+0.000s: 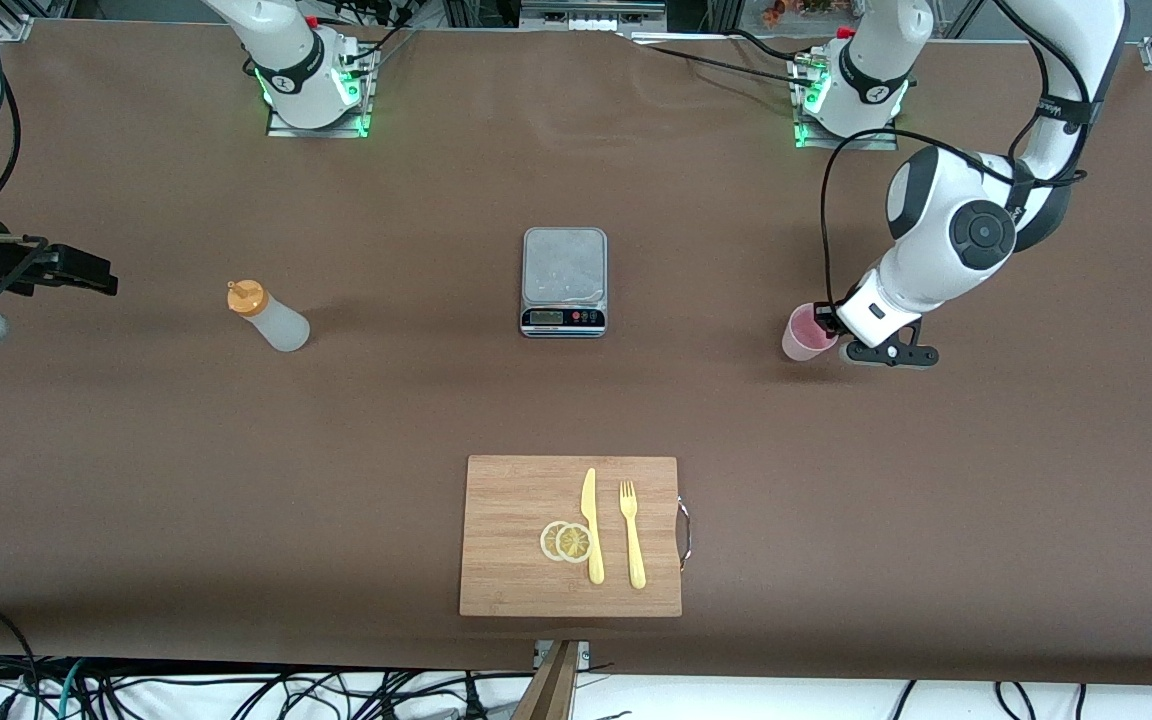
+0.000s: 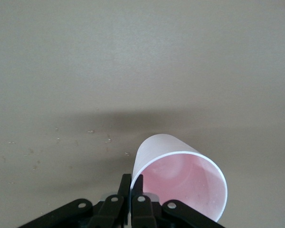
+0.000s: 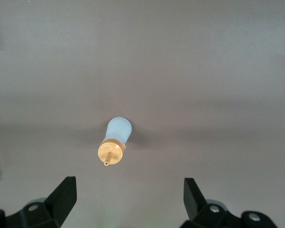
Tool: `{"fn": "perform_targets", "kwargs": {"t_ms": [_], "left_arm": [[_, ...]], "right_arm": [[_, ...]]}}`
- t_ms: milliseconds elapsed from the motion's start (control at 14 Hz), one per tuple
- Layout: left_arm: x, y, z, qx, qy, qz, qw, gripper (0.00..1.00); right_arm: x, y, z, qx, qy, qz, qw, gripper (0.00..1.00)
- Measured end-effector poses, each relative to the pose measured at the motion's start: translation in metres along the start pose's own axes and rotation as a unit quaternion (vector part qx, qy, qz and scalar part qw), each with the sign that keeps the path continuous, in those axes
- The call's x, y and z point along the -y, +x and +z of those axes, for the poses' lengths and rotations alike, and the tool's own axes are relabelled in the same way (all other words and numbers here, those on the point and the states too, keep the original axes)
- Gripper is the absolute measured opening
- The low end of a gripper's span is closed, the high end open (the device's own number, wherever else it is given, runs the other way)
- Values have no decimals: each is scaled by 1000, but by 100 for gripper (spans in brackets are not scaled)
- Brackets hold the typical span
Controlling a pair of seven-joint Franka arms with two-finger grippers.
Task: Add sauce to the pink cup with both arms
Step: 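Close the left gripper on the pink cup's rim, then carry the pink cup with the left gripper onto the scale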
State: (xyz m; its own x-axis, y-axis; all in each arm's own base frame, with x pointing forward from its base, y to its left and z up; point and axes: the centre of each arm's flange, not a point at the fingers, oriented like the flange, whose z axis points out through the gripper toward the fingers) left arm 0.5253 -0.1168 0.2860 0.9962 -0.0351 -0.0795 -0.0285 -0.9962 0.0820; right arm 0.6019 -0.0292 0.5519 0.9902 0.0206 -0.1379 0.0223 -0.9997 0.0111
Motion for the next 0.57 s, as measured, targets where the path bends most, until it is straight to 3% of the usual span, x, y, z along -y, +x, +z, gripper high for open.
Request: {"fn": "perform_targets", "kwargs": {"t_ms": [143, 357, 571], "left_arm": [[-15, -1, -6, 4, -14, 1, 1000, 4], [-73, -6, -21, 16, -66, 1, 998, 4], [-151, -31, -23, 25, -71, -14, 997, 4]], "right_arm": [[0, 0, 0, 0, 0, 0, 1000, 100], [0, 0, 0, 0, 0, 0, 1000, 100], [-1, 0, 0, 0, 0, 1, 1000, 100]]}}
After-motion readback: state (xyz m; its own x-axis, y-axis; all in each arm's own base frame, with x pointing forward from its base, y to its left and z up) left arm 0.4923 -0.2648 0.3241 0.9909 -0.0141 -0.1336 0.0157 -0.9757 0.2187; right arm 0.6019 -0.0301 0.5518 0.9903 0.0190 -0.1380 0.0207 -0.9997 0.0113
